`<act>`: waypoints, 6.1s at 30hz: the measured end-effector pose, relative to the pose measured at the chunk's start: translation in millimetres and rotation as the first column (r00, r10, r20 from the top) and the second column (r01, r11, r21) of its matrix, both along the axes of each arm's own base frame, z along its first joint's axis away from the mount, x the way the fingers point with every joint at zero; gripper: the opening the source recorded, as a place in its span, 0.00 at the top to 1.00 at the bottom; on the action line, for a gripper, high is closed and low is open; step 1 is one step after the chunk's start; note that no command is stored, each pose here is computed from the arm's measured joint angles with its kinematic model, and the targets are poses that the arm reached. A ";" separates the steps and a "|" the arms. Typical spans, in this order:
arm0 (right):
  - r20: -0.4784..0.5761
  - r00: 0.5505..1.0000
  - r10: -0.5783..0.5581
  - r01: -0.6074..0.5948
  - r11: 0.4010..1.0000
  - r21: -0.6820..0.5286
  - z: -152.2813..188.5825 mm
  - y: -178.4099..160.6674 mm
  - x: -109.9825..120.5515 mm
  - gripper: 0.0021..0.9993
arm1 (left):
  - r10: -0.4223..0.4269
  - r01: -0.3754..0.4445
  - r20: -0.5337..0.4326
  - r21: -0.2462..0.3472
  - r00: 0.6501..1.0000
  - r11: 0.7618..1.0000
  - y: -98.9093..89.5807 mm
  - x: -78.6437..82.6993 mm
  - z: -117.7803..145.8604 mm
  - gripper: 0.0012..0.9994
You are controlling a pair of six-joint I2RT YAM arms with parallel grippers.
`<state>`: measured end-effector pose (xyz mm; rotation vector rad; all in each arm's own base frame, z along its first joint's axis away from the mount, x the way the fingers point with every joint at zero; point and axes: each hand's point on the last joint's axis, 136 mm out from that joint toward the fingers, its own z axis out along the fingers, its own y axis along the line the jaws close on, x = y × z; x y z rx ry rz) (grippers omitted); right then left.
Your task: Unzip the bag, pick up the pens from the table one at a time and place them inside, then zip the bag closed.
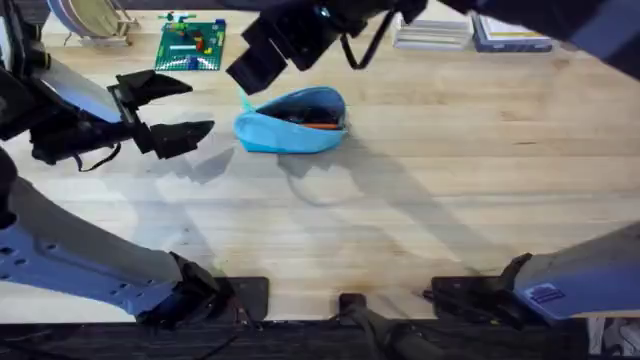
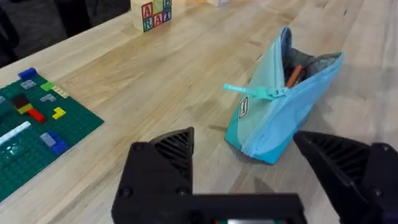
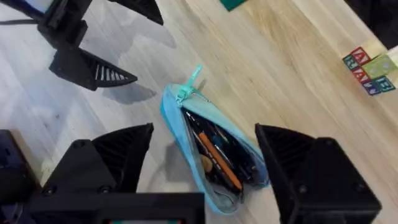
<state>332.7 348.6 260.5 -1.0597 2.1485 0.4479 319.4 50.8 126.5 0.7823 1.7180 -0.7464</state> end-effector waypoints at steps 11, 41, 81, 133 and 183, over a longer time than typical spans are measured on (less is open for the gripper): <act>-0.070 0.997 -0.024 0.026 1.000 0.019 -1.6 31.7 3.4 0.00 | 0.000 0.000 0.000 0.000 1.000 1.000 0.0 0.0 0.0 0.01; -0.187 0.975 -0.116 0.110 0.993 -0.043 -68.2 55.6 12.3 0.00 | 0.000 0.000 0.001 0.001 1.000 1.000 0.1 0.1 0.0 0.01; -0.206 0.960 -0.188 0.167 0.979 -0.114 -138.3 68.2 36.2 0.00 | 0.000 0.000 0.002 0.003 1.000 1.000 0.2 0.2 -0.2 0.01; -0.205 0.956 -0.209 0.181 0.972 -0.148 -141.8 61.5 34.8 0.97 | 0.000 0.000 0.002 0.003 1.000 1.000 0.2 0.2 -0.2 0.01; -0.173 0.965 -0.198 0.183 0.978 -0.096 -118.4 70.9 43.1 0.97 | -0.193 0.180 0.106 0.118 0.976 0.977 -49.4 18.6 -8.3 0.01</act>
